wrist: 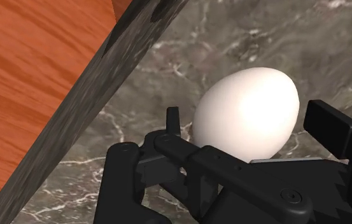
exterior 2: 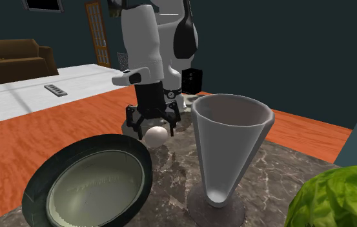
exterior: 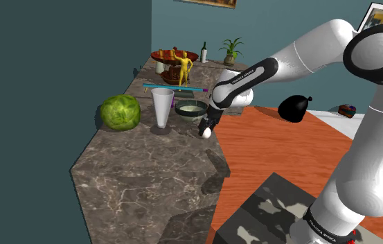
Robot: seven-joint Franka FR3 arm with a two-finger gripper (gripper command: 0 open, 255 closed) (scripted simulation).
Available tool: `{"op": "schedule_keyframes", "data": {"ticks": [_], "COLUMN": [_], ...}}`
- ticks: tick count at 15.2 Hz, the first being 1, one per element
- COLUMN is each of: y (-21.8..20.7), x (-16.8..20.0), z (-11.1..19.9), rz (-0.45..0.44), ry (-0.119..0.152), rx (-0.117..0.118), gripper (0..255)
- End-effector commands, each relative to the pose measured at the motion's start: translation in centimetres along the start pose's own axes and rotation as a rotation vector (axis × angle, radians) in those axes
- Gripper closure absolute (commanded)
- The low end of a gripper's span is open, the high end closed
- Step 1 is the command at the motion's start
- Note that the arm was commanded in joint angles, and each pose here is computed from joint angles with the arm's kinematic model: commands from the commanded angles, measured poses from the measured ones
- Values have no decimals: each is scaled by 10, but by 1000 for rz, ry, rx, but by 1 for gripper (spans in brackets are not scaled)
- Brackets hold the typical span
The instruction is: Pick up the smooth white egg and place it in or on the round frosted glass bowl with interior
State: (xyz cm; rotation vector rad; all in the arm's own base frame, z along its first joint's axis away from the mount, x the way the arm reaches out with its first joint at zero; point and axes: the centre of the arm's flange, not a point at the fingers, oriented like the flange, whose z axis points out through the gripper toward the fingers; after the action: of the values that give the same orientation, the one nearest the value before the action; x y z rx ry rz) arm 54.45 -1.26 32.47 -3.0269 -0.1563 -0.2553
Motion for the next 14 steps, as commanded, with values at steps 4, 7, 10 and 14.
{"op": "schedule_keyframes", "data": {"ticks": [4,7,10,14], "y": [0,0,0,0], "x": [0,0,0,1], "z": [0,0,0,-5], "rz": [0,0,0,0], "ry": [0,0,0,0], "rx": [0,0,0,0], "gripper": [255,255,255,255]}}
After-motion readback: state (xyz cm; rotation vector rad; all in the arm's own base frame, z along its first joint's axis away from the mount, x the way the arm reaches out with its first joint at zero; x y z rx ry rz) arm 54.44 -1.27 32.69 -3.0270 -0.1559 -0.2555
